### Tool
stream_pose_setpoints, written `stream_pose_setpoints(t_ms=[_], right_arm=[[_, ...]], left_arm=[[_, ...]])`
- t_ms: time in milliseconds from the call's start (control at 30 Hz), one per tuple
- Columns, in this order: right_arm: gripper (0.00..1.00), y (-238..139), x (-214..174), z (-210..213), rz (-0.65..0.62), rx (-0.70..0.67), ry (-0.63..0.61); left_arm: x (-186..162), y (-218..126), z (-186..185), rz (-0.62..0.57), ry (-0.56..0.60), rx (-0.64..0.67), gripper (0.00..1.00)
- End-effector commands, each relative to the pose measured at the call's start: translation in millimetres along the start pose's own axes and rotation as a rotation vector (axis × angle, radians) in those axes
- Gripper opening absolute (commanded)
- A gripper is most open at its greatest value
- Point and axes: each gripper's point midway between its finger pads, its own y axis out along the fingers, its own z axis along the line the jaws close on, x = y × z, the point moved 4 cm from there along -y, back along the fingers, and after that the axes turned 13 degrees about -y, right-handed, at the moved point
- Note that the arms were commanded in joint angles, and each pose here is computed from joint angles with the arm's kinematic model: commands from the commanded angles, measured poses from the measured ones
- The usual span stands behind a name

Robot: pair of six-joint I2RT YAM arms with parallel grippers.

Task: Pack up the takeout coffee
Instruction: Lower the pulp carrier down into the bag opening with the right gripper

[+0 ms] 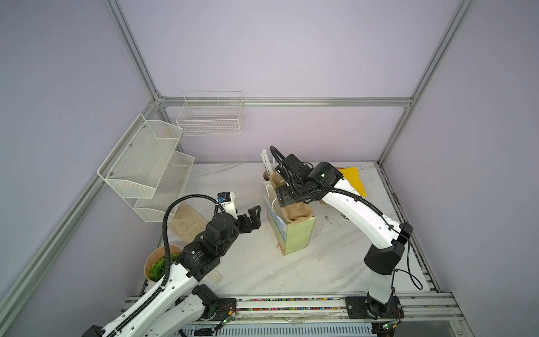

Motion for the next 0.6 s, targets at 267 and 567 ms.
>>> stream_pose_setpoints(t_ms=[267, 567], right_arm=[[0.8, -20.3, 25.1, -5.1, -0.086, 0.026, 0.07], [0.8, -5.0, 27.7, -5.3, -0.072, -0.014, 0.067]], left_arm=[[33.1, -11.4, -31.4, -0.072, -0.01, -0.098, 1.0], [33.3, -11.2, -34.0, -0.072, -0.018, -0.118, 1.0]])
